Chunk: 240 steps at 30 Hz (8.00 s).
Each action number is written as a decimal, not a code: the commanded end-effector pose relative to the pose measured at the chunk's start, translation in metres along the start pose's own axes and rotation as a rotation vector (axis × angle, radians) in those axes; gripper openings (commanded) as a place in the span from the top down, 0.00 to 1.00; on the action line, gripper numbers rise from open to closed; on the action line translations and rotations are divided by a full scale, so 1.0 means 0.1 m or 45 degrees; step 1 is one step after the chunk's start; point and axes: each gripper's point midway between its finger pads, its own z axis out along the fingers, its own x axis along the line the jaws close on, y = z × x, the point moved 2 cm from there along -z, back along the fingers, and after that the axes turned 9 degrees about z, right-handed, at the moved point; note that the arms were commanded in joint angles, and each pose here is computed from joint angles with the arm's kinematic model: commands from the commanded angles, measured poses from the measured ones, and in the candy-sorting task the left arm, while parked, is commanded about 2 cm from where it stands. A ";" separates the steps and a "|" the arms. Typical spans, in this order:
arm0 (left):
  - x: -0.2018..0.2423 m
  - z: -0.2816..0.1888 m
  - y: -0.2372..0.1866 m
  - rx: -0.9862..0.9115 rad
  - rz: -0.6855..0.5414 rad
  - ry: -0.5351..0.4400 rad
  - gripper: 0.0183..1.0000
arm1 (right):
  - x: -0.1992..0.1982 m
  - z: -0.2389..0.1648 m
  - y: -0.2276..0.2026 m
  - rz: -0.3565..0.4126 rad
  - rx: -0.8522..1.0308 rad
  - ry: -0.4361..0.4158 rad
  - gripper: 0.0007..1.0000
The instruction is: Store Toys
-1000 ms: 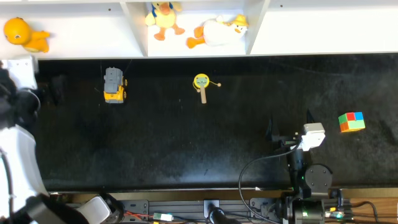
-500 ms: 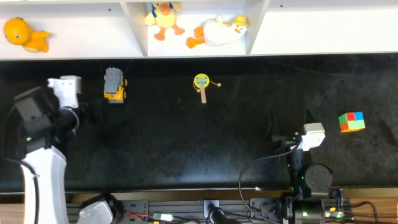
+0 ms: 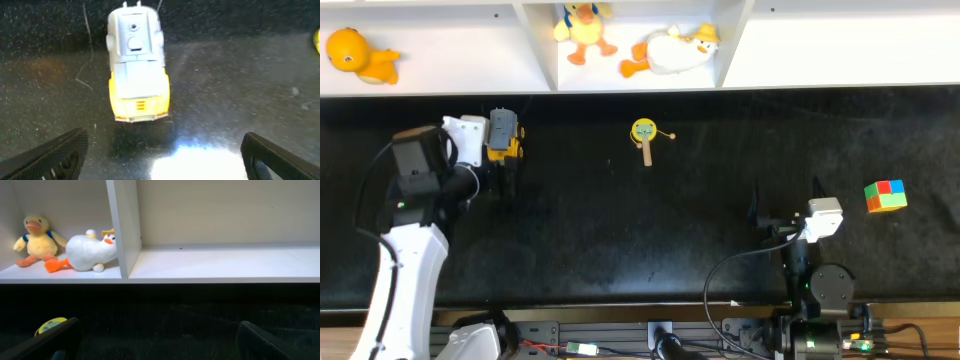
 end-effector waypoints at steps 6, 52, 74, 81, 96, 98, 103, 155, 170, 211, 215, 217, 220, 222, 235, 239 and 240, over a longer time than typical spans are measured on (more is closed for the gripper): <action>0.14 0.28 -0.07 0.059 -0.040 0.063 0.02 | 0.00 0.00 -0.04 -0.003 0.002 0.000 0.00; 0.27 0.58 0.09 -0.027 -0.008 0.096 0.60 | 0.00 0.00 -0.04 -0.003 0.002 0.000 0.01; 0.17 -0.03 0.36 -0.179 0.006 0.176 0.74 | 0.00 0.00 -0.04 -0.003 0.002 0.000 0.00; 0.18 -0.08 0.55 -0.234 -0.037 0.155 0.75 | 0.00 0.00 -0.04 -0.003 0.002 0.000 0.01; 0.36 -0.03 1.25 -0.326 -0.157 0.125 0.75 | 0.00 0.00 -0.04 -0.003 0.002 0.000 0.00; 0.41 0.02 1.33 -0.327 -0.179 0.123 0.76 | 0.00 0.00 -0.04 -0.003 0.002 0.000 0.00; 0.50 0.15 1.51 -0.323 -0.184 0.122 0.76 | 0.00 0.00 -0.04 -0.003 0.002 0.000 0.00; 0.13 -0.29 0.39 -0.184 -0.093 0.198 0.00 | 0.00 0.00 -0.04 -0.003 0.002 0.000 0.01; -0.08 -0.88 0.30 -0.945 0.035 0.359 0.00 | 0.00 0.00 -0.04 -0.003 0.002 0.000 0.01; -0.23 -0.73 -0.40 -0.987 0.043 0.472 0.00 | 0.00 0.00 -0.04 -0.003 0.002 0.000 0.01; -0.23 -0.73 -0.40 -0.987 0.043 0.472 0.00 | 0.00 0.00 -0.04 -0.003 0.002 0.000 0.00; -0.23 -0.73 -0.40 -0.987 0.043 0.472 0.00 | 0.00 0.00 -0.04 -0.003 0.002 0.000 0.00; -0.23 -0.73 -0.40 -0.987 0.043 0.472 0.00 | 0.00 0.00 -0.04 -0.003 0.002 0.000 0.00; -0.23 -0.73 -0.40 -0.987 0.043 0.472 0.00 | 0.00 0.00 -0.04 -0.003 0.002 0.000 0.01; -0.23 -0.73 -0.40 -0.987 0.043 0.472 0.00 | -0.11 0.00 -0.02 0.008 -0.020 -0.128 0.00; -0.23 -0.73 -0.40 -0.987 0.043 0.472 0.00 | -0.17 -0.01 -0.04 0.208 -0.037 -0.254 0.00; -0.23 -0.73 -0.40 -0.987 0.043 0.472 0.00 | -0.19 -0.01 -0.05 0.251 -0.039 -0.287 0.01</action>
